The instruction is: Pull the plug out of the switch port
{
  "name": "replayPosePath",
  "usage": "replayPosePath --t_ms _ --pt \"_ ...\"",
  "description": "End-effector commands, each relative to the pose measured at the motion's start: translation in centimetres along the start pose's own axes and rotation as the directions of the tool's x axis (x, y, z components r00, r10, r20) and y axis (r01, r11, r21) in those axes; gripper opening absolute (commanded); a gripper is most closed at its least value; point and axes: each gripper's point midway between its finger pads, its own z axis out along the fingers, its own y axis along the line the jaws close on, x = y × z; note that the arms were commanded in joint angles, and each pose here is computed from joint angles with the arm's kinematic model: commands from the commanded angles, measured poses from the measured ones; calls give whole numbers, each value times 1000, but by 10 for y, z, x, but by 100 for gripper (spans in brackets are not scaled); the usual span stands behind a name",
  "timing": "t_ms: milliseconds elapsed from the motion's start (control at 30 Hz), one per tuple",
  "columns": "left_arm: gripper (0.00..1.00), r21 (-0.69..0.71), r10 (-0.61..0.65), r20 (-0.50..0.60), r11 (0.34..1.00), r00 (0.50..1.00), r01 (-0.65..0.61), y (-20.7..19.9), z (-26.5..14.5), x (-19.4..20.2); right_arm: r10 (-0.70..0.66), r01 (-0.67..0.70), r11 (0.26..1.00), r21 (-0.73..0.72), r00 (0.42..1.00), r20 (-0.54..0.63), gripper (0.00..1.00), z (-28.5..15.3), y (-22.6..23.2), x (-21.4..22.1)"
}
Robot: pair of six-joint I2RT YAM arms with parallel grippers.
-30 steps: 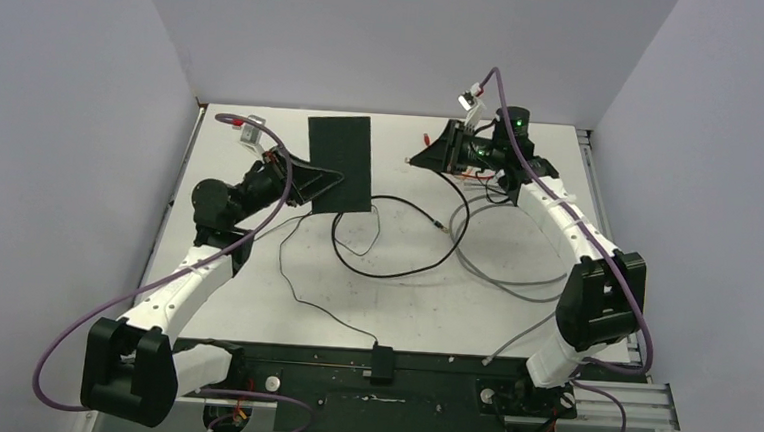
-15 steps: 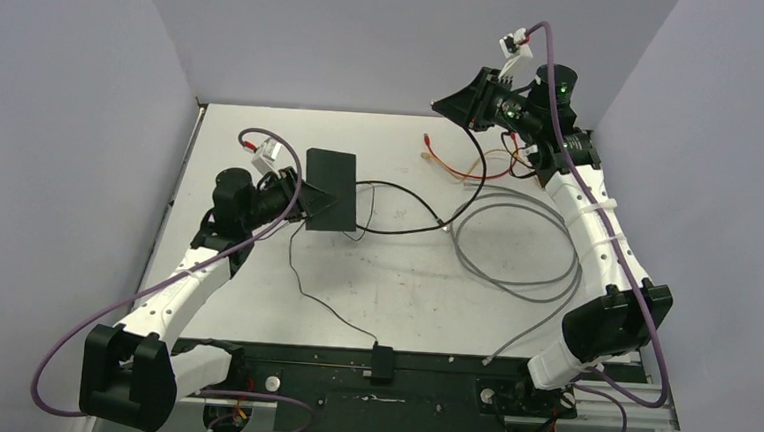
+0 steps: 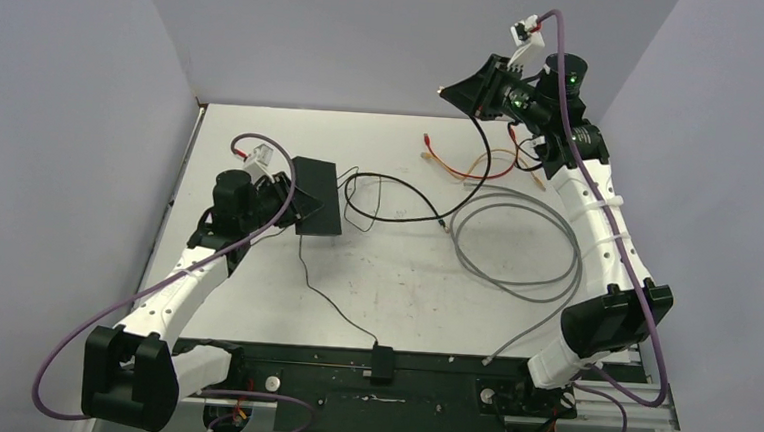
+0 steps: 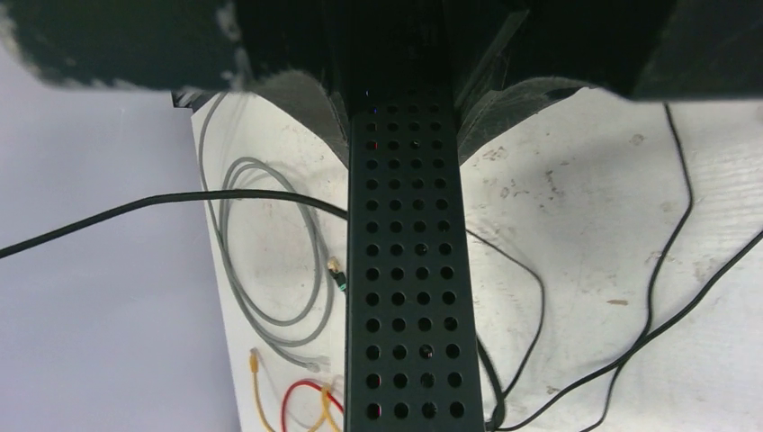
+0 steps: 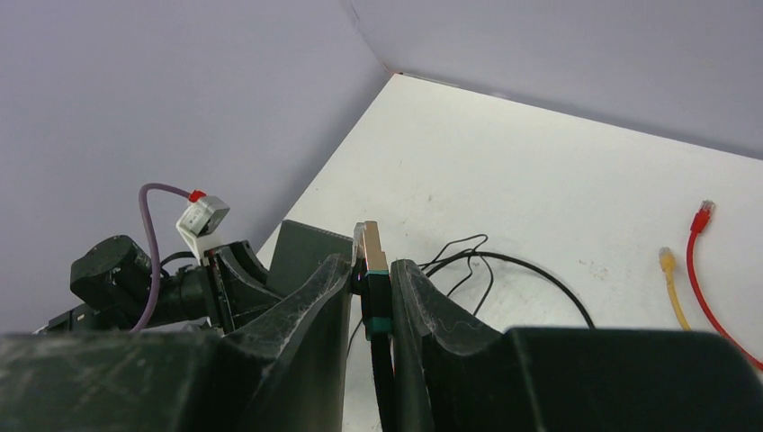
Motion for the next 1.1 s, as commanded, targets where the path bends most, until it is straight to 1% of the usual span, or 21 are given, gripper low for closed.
replayPosePath --t_ms 0,167,467,567,733,900,1000,1067 --pt "0 0 74 127 997 989 -74 -20 -12 -44 -55 55 998 5 996 73 5 3 4 -30" --pt "0 -181 10 89 984 996 6 18 -21 -36 -96 93 994 48 993 65 5 15 -13 -40" --pt "0 -350 -43 66 935 997 63 62 -42 -13 -106 98 992 75 987 119 5 32 -41 -70" --pt "0 -372 -55 49 926 997 69 69 -46 -4 -115 104 991 79 980 160 5 35 -49 -88" --pt "0 -368 -68 27 927 997 73 71 -49 5 -123 101 990 96 953 276 5 28 -68 -130" --pt "0 -369 -78 8 927 997 75 73 -50 11 -134 91 988 123 903 408 5 6 -83 -174" --pt "0 -369 -81 0 926 997 75 75 -50 14 -137 93 989 116 868 477 5 -6 -83 -196" --pt "0 -371 -86 -5 925 996 78 77 -49 16 -149 88 986 140 839 523 5 -23 -92 -213"
